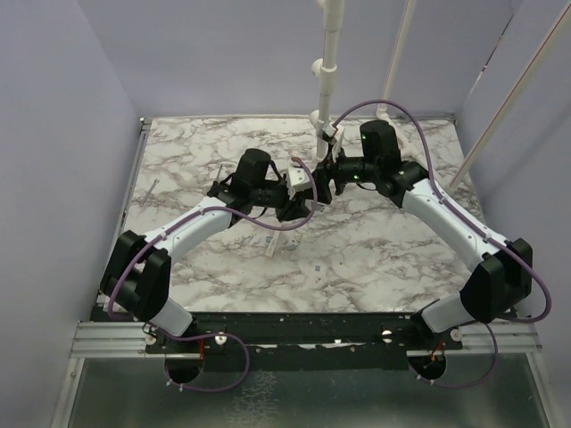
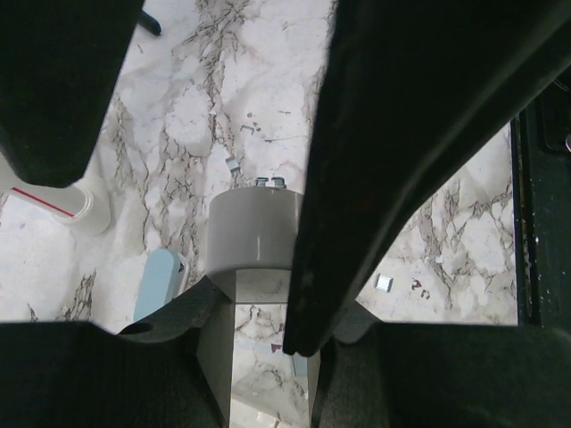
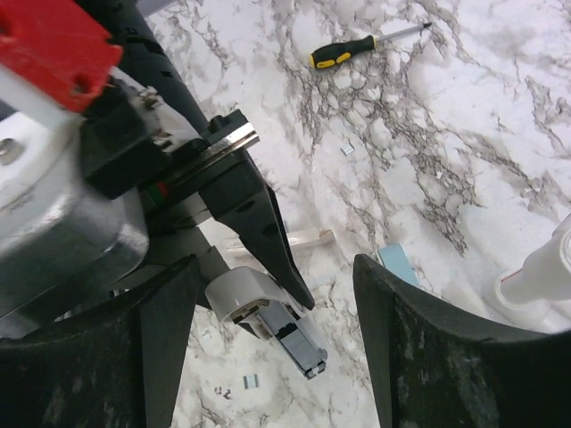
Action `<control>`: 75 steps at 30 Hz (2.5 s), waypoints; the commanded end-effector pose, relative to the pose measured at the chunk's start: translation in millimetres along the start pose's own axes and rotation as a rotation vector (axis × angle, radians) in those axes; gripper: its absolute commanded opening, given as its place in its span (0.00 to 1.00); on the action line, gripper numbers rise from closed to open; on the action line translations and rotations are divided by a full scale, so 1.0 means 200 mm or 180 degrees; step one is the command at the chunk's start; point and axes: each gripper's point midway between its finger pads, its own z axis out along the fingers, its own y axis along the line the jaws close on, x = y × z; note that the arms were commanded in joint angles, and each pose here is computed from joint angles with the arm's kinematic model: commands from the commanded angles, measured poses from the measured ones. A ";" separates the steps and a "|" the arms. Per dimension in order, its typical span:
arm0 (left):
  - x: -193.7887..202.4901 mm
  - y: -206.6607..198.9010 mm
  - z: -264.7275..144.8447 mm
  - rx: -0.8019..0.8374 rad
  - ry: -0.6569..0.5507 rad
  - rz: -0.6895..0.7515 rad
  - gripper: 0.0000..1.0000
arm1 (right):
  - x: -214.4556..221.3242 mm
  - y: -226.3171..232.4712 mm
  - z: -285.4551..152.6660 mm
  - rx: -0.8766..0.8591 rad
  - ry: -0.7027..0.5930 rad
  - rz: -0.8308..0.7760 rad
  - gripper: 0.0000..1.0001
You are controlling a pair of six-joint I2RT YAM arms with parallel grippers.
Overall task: Load the staples into the stapler
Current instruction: Close the stapler at the center of the board.
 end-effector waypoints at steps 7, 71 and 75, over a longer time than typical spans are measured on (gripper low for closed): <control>-0.07 0.07 0.00 -0.0285 -0.0061 0.0143 0.00 | 0.11 -0.15 0.04 0.0472 0.0132 0.0407 0.69; -0.21 -0.01 0.12 0.0390 -0.0356 -0.1527 0.00 | 0.39 -0.26 -0.15 0.1298 0.1273 -0.2815 0.88; -0.21 -0.05 0.11 0.0498 -0.0361 -0.1488 0.00 | 0.39 -0.28 -0.13 0.1405 0.1329 -0.2880 0.83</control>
